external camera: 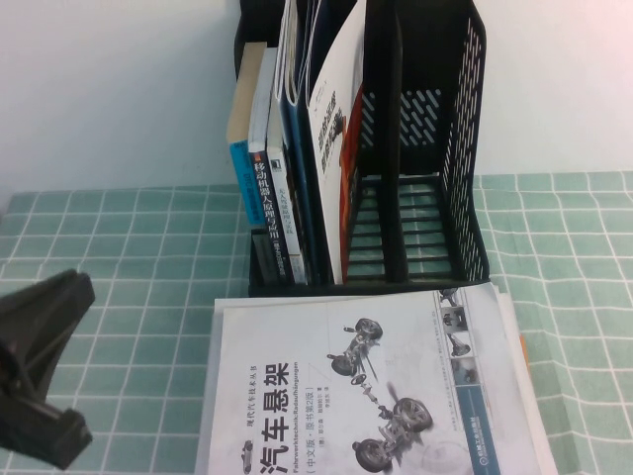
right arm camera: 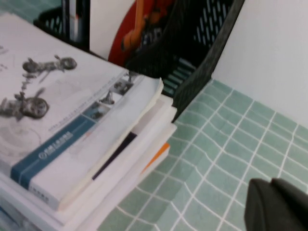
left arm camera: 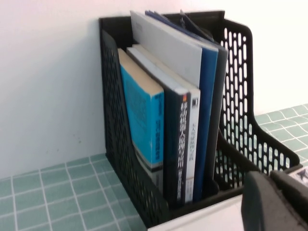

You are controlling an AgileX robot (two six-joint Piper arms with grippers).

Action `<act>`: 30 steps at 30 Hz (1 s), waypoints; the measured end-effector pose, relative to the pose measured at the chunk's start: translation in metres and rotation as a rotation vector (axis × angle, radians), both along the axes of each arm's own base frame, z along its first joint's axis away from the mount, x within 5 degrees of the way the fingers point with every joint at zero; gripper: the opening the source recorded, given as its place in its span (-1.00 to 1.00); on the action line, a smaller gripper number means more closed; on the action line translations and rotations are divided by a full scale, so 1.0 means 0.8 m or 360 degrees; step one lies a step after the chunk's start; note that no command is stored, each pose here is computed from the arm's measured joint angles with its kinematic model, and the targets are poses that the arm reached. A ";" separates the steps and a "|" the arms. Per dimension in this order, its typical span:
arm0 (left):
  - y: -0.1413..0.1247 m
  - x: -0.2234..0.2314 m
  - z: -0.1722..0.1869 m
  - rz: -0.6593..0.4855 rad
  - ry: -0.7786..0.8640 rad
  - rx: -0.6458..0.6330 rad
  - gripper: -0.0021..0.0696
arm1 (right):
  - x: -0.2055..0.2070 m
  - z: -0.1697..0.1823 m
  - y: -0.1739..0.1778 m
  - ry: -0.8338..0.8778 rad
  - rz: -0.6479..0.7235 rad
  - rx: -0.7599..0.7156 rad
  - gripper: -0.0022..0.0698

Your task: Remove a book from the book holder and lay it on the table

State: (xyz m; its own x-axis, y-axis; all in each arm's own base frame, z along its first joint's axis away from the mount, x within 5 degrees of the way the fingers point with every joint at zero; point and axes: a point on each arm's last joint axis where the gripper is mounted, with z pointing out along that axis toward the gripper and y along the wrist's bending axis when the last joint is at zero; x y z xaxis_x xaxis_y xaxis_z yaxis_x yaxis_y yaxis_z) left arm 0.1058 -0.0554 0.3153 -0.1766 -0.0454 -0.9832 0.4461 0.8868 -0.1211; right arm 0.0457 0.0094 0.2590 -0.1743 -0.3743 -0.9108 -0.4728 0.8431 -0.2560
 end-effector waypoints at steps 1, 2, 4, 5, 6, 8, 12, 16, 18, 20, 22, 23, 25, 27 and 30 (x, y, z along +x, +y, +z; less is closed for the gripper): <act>0.001 -0.003 -0.005 0.0000 -0.0001 -0.0001 -0.95 | -0.002 -0.003 0.000 -0.0035 0.0012 0.0032 -0.94; 0.002 -0.004 -0.010 0.0000 0.0006 0.0003 -0.95 | -0.003 -0.005 -0.001 -0.0056 0.0019 0.0047 -0.94; 0.004 -0.007 -0.014 0.0000 0.0007 0.0003 -0.95 | -0.006 -0.004 -0.002 -0.0082 0.0025 0.0084 -0.95; 0.004 -0.008 -0.016 -0.0001 0.0014 0.0012 -0.95 | -0.007 -0.004 -0.002 -0.0082 0.0031 0.0103 -0.95; 0.004 -0.008 -0.016 -0.0001 0.0014 0.0011 -0.95 | -0.008 -0.004 -0.002 -0.0069 0.0036 0.0121 -0.95; 0.004 -0.008 -0.017 -0.0002 0.0029 0.0023 -0.95 | -0.009 -0.005 -0.001 -0.0044 0.0047 0.0156 -0.95; 0.004 -0.009 -0.020 -0.0002 0.0054 0.0036 -0.95 | -0.010 -0.007 0.000 -0.0017 0.0053 0.0174 -0.95; 0.004 -0.009 -0.020 -0.0003 0.0058 0.0042 -0.95 | -0.010 -0.007 0.000 -0.0013 0.0055 0.0179 -0.95; 0.004 -0.009 -0.020 -0.0003 0.0059 0.0042 -0.95 | -0.010 -0.007 0.000 -0.0013 0.0055 0.0179 -0.95; 0.004 -0.009 -0.020 -0.0003 0.0059 0.0042 -0.95 | -0.010 -0.007 0.000 -0.0013 0.0055 0.0179 -0.95; 0.004 -0.009 -0.020 -0.0003 0.0059 0.0042 -0.95 | -0.010 -0.007 0.000 -0.0013 0.0055 0.0179 -0.95; 0.004 -0.009 -0.020 -0.0003 0.0059 0.0042 -0.95 | -0.010 -0.007 0.000 -0.0013 0.0055 0.0179 -0.95; 0.004 -0.009 -0.020 -0.0003 0.0059 0.0042 -0.95 | -0.010 -0.007 0.000 -0.0012 0.0055 0.0179 -0.95; 0.004 -0.009 -0.020 -0.0003 0.0059 0.0042 -0.95 | -0.010 -0.007 0.000 -0.0012 0.0055 0.0179 -0.95; 0.005 -0.010 -0.025 0.0001 0.0053 0.0039 -0.95 | -0.010 -0.007 0.000 -0.0012 0.0055 0.0179 -0.95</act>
State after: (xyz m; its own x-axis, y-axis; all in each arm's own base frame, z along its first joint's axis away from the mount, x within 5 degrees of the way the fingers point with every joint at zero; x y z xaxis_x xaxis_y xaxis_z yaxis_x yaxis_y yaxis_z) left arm 0.0980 -0.0511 0.2952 -0.2092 -0.0212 -0.9776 0.4419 0.8898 -0.1138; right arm 0.0375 0.0096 0.2537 -0.1559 -0.2755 -0.9486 -0.5004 0.8500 -0.1647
